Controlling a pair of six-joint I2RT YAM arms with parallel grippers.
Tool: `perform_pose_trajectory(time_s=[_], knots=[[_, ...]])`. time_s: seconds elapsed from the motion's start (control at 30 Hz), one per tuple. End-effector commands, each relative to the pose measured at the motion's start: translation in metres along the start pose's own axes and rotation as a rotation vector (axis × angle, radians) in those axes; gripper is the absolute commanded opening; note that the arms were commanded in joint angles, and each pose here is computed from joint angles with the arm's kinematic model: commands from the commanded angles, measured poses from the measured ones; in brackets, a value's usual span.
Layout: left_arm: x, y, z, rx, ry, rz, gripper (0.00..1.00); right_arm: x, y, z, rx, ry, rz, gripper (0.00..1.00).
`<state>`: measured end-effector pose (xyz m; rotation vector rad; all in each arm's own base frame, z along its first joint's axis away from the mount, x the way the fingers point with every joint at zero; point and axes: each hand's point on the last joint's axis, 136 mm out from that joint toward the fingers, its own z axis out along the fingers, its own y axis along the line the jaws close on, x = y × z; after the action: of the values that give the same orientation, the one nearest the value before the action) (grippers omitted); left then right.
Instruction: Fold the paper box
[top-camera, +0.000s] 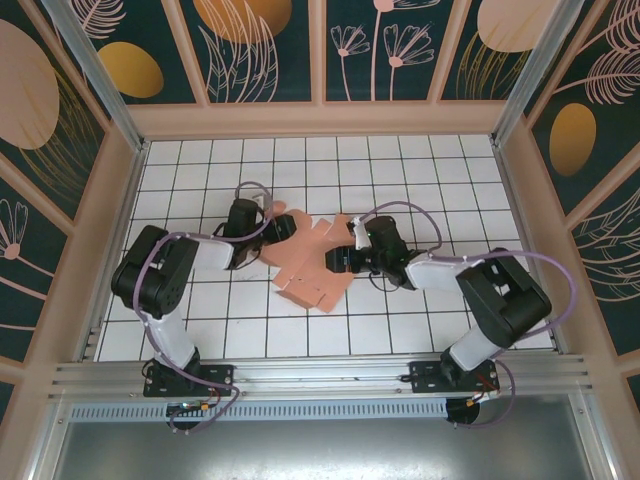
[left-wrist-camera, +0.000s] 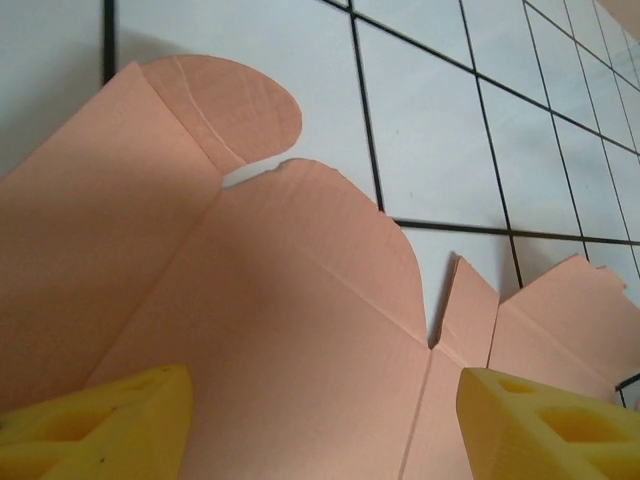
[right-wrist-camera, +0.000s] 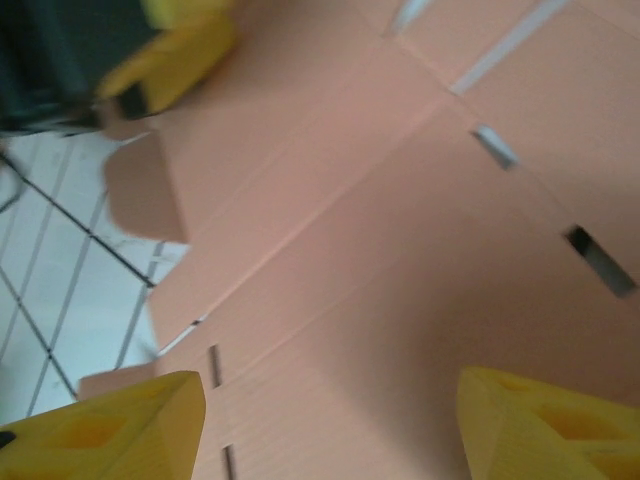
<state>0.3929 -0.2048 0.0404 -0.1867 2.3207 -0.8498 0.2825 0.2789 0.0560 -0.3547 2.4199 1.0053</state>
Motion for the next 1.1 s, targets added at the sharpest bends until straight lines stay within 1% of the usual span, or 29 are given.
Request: perform_pose_trajectory(time_s=[0.0, 0.13, 0.17, 0.27, 0.33, 0.4, 0.43, 0.5, 0.57, 0.63, 0.73, 0.77, 0.87, 1.0, 1.07], knots=[[0.038, 0.031, -0.013, -0.098, 0.080, -0.126, 0.72, -0.012, -0.020, 0.008, 0.047, 0.010, 0.035, 0.67], [0.059, 0.042, -0.027, -0.110, 0.086, -0.210, 0.72, -0.034, -0.049, 0.010, 0.086, 0.011, 0.064, 0.67], [0.059, 0.037, -0.034, -0.085, 0.069, -0.229, 0.72, -0.041, -0.057, 0.011, 0.089, 0.005, 0.077, 0.67], [0.074, 0.036, -0.044, -0.061, 0.084, -0.251, 0.73, -0.055, -0.075, 0.013, 0.082, 0.018, 0.118, 0.67], [0.071, 0.034, -0.047, -0.073, 0.086, -0.201, 0.76, -0.067, -0.080, 0.012, 0.063, 0.012, 0.126, 0.66], [0.055, 0.027, -0.048, -0.092, 0.075, -0.105, 0.79, -0.083, -0.072, 0.006, 0.032, -0.025, 0.086, 0.66], [0.046, 0.022, -0.048, -0.097, 0.069, -0.067, 0.79, -0.090, -0.066, 0.001, 0.019, -0.052, 0.060, 0.67], [0.024, 0.003, -0.045, -0.072, 0.060, 0.012, 0.73, -0.106, -0.054, -0.016, 0.012, -0.132, 0.025, 0.67], [0.011, -0.015, -0.038, -0.032, 0.076, 0.056, 0.70, -0.111, -0.053, -0.031, 0.026, -0.190, 0.041, 0.67], [0.006, -0.034, -0.031, 0.033, 0.108, 0.081, 0.64, -0.110, -0.056, -0.046, 0.029, -0.236, 0.098, 0.67], [0.014, -0.057, -0.019, 0.155, 0.195, 0.111, 0.57, -0.097, -0.058, -0.062, 0.012, -0.286, 0.205, 0.67], [0.023, -0.055, -0.013, 0.170, 0.242, 0.110, 0.55, -0.091, -0.057, -0.067, 0.006, -0.301, 0.238, 0.67], [0.043, -0.049, -0.005, 0.162, 0.317, 0.117, 0.49, -0.069, -0.056, -0.074, -0.023, -0.311, 0.332, 0.67], [0.067, -0.034, -0.004, 0.135, 0.367, 0.095, 0.38, -0.042, -0.051, -0.072, -0.061, -0.297, 0.440, 0.67], [0.076, -0.023, -0.001, 0.104, 0.379, 0.078, 0.34, -0.034, -0.046, -0.066, -0.064, -0.277, 0.445, 0.69]])
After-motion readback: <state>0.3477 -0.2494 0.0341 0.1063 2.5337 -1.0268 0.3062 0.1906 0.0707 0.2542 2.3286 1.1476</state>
